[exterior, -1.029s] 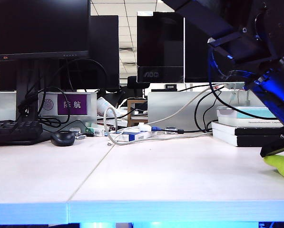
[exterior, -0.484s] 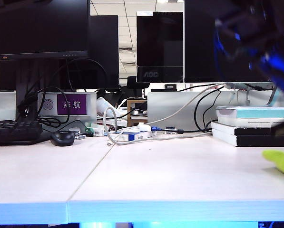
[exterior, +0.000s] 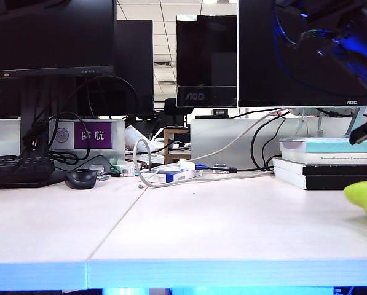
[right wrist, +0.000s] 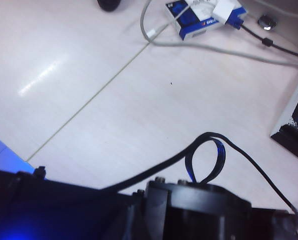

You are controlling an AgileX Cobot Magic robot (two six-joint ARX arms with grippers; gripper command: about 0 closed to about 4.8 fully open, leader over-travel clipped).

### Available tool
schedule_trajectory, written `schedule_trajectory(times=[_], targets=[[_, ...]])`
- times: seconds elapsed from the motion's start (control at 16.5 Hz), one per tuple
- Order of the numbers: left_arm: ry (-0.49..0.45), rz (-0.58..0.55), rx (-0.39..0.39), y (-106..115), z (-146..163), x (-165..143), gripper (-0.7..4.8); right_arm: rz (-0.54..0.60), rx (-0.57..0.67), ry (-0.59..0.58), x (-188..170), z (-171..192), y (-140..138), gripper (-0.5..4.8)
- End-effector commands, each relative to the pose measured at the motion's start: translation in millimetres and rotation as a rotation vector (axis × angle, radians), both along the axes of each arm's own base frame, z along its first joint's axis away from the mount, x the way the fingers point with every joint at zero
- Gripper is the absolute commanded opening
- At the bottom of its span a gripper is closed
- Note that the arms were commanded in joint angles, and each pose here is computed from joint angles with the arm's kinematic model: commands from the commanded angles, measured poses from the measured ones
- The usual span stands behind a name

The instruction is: Wipe the table from left to right using the rag.

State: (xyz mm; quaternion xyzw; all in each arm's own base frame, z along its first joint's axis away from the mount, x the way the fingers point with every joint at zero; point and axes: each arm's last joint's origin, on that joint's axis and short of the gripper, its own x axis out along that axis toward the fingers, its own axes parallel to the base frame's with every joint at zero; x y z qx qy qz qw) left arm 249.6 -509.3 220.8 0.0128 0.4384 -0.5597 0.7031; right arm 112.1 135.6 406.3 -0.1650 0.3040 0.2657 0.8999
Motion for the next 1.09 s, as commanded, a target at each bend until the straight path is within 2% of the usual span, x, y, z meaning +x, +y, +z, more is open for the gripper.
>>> schedule_trajectory(times=[0.06,0.18,0.24,0.48,0.67,0.79,0.97,1.09], targets=[[0.006,0.006,-0.011,9,12,8,4.09,-0.005,-0.014,0.012,-3,-1,-4,-0.05],[0.016,0.022,-0.031,18,26,17,4.09,-0.033,-0.002,-0.028,-4,3,-7,-0.05],[0.016,0.031,-0.079,25,43,24,4.09,-0.039,0.045,-0.067,-5,8,-9,-0.05],[0.0,0.071,-0.157,40,72,36,4.09,-0.042,0.149,-0.142,-6,20,-10,-0.05],[0.048,0.066,-0.206,51,88,43,4.09,-0.052,0.205,-0.197,-8,28,-14,-0.05],[0.056,0.071,-0.233,57,102,42,4.05,-0.108,0.258,-0.274,-13,37,-23,-0.05],[0.0,0.108,-0.291,65,125,42,4.03,-0.259,0.324,-0.445,-23,55,-44,-0.05],[0.021,0.094,-0.311,72,132,46,4.06,-0.306,0.336,-0.534,-30,65,-56,-0.05]])
